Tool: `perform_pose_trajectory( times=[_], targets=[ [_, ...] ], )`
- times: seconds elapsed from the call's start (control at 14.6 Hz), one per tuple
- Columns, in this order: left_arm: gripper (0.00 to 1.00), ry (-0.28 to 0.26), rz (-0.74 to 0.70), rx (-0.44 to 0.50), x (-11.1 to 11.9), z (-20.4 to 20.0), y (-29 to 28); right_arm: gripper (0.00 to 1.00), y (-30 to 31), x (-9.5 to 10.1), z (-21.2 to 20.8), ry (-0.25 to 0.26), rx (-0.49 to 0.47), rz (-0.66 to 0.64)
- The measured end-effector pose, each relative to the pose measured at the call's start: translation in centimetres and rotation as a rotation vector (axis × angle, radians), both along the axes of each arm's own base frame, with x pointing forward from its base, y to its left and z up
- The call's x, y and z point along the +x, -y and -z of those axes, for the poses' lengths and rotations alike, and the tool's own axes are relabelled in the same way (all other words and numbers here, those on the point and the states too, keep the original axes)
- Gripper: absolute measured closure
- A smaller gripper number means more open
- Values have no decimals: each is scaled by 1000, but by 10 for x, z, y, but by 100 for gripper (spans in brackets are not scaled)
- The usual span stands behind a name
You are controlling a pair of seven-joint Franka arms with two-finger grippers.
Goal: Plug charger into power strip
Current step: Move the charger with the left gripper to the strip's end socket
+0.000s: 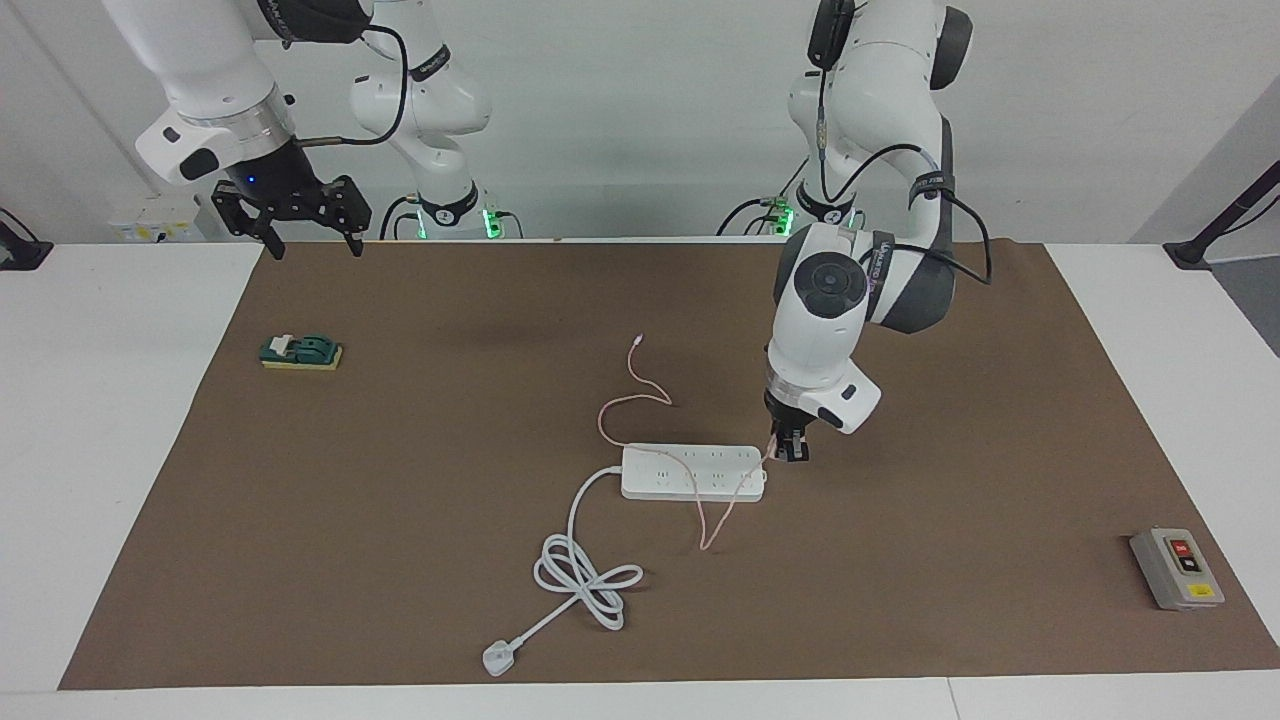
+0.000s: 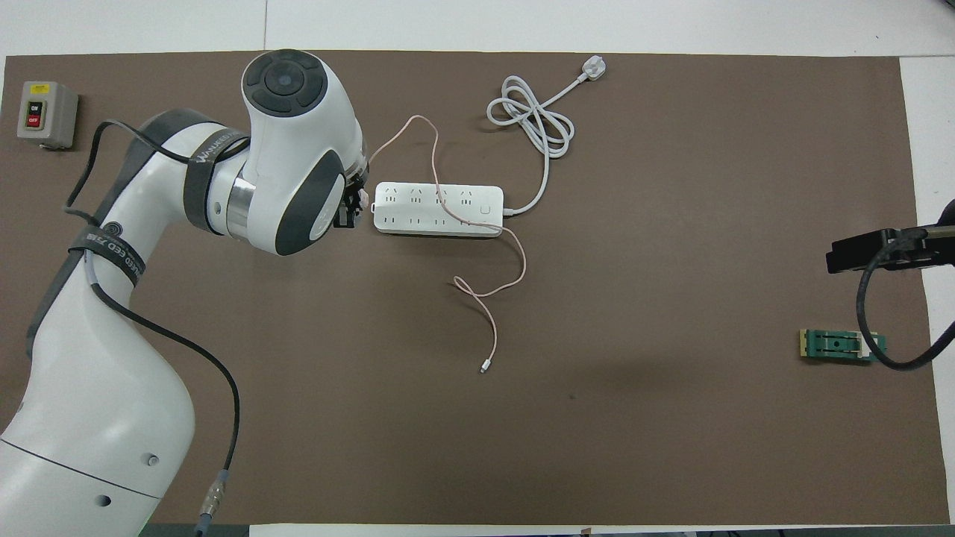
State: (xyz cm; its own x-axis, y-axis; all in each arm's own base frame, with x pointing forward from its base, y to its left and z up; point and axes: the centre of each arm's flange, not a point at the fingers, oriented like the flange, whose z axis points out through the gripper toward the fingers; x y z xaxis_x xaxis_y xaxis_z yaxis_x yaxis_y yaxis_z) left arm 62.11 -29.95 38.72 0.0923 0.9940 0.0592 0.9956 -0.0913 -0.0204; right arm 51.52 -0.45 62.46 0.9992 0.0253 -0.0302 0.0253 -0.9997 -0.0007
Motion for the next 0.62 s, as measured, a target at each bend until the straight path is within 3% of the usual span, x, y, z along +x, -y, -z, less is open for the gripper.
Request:
perform_pose_trajectory(
  times=[0.62],
  targets=[
    [69,-4,45,-11,-31,27,30,0,2,0,0,0,0,4]
  ],
)
